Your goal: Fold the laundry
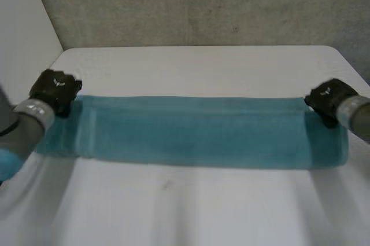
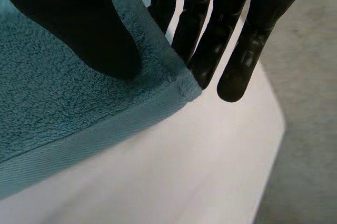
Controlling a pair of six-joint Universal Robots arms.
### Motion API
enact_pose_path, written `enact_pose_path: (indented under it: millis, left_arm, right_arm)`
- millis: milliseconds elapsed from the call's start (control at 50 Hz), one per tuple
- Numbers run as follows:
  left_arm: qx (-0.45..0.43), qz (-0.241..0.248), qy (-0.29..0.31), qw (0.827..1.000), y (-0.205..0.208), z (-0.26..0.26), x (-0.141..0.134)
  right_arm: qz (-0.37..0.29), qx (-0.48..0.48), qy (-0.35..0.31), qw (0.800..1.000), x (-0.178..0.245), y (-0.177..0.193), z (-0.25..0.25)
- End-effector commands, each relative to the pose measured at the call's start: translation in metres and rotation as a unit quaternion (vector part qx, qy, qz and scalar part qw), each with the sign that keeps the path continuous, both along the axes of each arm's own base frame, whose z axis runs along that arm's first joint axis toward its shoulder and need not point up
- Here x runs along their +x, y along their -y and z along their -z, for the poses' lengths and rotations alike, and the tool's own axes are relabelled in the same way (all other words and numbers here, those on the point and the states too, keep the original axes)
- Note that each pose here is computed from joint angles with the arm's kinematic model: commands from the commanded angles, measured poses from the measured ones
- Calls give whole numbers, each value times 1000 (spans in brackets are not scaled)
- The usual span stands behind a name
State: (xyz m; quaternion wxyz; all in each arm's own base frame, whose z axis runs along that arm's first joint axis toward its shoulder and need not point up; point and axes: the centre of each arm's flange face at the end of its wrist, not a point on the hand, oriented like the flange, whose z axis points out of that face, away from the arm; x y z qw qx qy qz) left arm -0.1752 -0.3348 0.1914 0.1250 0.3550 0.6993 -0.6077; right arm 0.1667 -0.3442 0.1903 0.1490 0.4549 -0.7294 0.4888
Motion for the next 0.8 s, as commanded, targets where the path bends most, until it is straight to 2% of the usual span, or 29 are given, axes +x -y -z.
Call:
enact_pose_path:
  millis: [20, 160, 300, 360, 440, 520, 620, 700, 740, 800]
  left_arm:
    - [-68, -22, -2, 997, 70, 24, -28]
    - [-87, -14, -6, 996, 98, 46, -39]
    - [-125, 20, -16, 992, 98, 51, -55]
    - [-138, 37, -19, 990, 89, 53, -64]
    - [-165, 38, -26, 985, 81, 36, -67]
    - [-168, 37, -28, 985, 68, 23, -64]
    - [-158, 36, -33, 986, 36, 6, -57]
    - [-148, 37, -32, 988, 20, 4, -52]
    - [-129, 38, -36, 990, -2, 5, -47]
    - [-102, 35, -60, 992, -22, 10, -43]
  right_arm:
    - [7, -106, -7, 994, 31, 73, 29]
    - [7, -170, -3, 985, 46, 103, 42]
    - [21, -171, -4, 985, 59, 98, 52]
    - [30, -163, -1, 986, 57, 97, 56]
    - [43, -163, 37, 985, 56, 91, 41]
    - [61, -176, 101, 977, 49, 79, 1]
    - [40, -151, 172, 973, 49, 45, -27]
    - [35, -131, 195, 971, 36, 26, -35]
    - [39, -124, 196, 972, 30, 23, -34]
    - [63, -60, 193, 977, 3, 9, -18]
